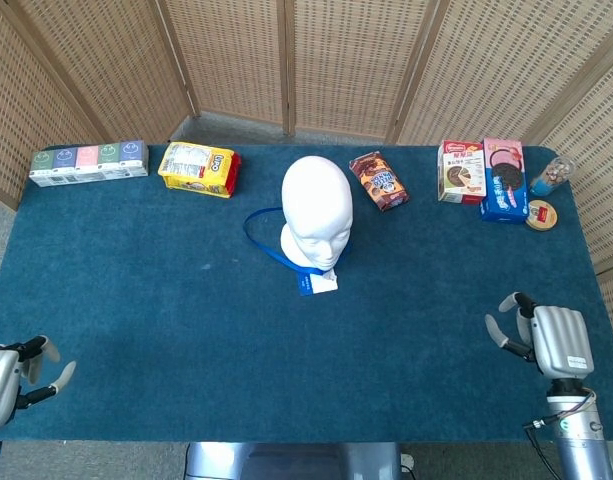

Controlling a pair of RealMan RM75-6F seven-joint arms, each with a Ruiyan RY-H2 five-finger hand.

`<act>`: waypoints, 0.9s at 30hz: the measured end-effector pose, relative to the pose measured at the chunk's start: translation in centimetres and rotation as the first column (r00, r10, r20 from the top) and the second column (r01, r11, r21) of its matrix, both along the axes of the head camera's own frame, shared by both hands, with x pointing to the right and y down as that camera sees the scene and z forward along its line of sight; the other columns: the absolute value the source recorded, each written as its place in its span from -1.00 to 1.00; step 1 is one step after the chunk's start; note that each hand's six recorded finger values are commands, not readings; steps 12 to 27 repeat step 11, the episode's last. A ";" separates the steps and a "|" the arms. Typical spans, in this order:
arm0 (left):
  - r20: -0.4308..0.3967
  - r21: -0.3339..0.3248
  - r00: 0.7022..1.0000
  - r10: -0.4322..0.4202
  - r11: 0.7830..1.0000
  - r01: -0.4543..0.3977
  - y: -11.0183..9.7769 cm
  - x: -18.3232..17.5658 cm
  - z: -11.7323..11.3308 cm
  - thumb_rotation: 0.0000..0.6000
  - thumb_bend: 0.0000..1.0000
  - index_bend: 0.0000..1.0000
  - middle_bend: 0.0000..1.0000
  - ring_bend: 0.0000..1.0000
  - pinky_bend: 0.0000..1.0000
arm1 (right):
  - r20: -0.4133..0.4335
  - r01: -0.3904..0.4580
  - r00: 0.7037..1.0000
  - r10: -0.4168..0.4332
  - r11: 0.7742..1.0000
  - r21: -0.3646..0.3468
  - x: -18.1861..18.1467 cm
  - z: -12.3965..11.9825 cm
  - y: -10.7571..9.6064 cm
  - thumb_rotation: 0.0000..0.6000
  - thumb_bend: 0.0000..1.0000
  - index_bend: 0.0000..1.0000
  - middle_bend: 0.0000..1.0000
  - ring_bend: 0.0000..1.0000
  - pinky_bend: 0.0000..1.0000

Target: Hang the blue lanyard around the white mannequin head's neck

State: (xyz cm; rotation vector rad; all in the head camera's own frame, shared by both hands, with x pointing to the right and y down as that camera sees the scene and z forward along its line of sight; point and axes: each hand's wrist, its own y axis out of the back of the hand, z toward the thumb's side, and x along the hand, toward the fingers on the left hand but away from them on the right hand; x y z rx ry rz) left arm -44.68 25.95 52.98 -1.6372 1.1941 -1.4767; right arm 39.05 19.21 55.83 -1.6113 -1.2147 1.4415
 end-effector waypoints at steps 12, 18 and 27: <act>0.011 0.008 1.000 -0.026 1.000 0.026 0.1 -0.9 -0.9 0.30 -0.44 0.14 0.61 0.36 0.22 | 0.018 -0.011 1.000 0.011 1.000 0.000 0.0 0.3 0.2 -0.61 -0.22 -0.01 0.66 0.91 1.00; 0.011 0.008 1.000 -0.026 1.000 0.026 0.1 -0.9 -0.9 0.30 -0.44 0.14 0.61 0.36 0.22 | 0.018 -0.011 1.000 0.011 1.000 0.000 0.0 0.3 0.2 -0.61 -0.22 -0.01 0.66 0.91 1.00; 0.011 0.008 1.000 -0.026 1.000 0.026 0.1 -0.9 -0.9 0.30 -0.44 0.14 0.61 0.36 0.22 | 0.018 -0.011 1.000 0.011 1.000 0.000 0.0 0.3 0.2 -0.61 -0.22 -0.01 0.66 0.91 1.00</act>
